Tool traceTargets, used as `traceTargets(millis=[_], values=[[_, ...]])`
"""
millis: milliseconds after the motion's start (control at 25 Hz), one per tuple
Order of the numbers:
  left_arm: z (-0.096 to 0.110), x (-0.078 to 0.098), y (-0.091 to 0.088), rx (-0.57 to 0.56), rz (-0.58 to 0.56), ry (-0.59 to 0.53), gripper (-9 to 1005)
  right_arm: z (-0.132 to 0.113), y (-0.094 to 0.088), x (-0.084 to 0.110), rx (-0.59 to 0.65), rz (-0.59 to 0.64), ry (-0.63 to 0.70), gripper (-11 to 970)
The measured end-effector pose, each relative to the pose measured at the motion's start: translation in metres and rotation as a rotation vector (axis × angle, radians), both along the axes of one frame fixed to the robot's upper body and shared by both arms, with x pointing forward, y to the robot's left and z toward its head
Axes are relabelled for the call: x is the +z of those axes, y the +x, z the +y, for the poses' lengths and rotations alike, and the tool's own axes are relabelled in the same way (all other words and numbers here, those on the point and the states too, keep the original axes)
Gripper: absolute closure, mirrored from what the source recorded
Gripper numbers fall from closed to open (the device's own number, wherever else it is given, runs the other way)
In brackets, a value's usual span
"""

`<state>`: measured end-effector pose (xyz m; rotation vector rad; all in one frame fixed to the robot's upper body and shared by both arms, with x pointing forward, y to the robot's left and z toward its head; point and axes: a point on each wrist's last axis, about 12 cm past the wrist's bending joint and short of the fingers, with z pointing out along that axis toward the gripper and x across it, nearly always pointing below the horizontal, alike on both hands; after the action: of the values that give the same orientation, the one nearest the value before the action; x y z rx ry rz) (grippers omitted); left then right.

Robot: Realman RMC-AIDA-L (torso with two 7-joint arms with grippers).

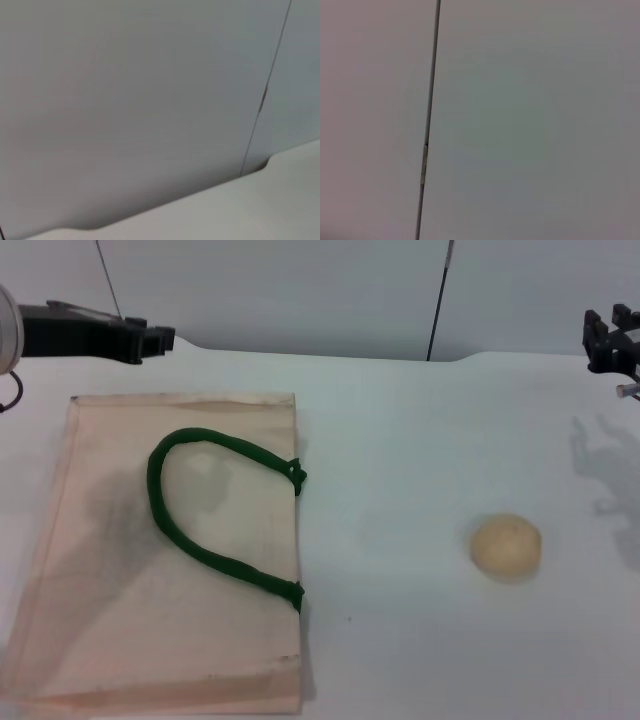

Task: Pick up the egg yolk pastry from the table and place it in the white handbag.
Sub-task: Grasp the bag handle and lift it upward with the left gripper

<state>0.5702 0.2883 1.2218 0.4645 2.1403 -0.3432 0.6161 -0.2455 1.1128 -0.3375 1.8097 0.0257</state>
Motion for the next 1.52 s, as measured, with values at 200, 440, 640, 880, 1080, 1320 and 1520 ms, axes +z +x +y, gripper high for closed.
traceTargets(millis=[200,440,640,880,1080,1320,1520], values=[[0.002,-0.012,0.002,0.011,0.090,-0.006,649,0.000,0.000,0.000,0.001,0.002,-0.001,656],[0.007,-0.035,0.009,0.019,0.221,-0.048,647,0.001,0.001,0.000,0.001,0.002,-0.001,655],[0.013,-0.038,0.014,0.038,0.256,-0.063,645,0.001,0.001,0.000,0.003,0.000,-0.001,655],[0.026,-0.032,0.018,0.083,0.256,-0.073,641,0.002,0.002,0.001,0.006,-0.002,-0.001,654],[0.031,-0.026,0.026,0.102,0.284,-0.040,592,0.004,0.003,0.003,0.010,-0.008,0.000,654],[0.021,-0.025,0.034,0.030,0.314,0.076,526,0.007,0.004,0.006,0.019,-0.016,0.001,653],[0.015,-0.022,0.034,-0.073,0.323,0.143,530,0.009,0.004,0.006,0.025,-0.016,-0.001,653]])
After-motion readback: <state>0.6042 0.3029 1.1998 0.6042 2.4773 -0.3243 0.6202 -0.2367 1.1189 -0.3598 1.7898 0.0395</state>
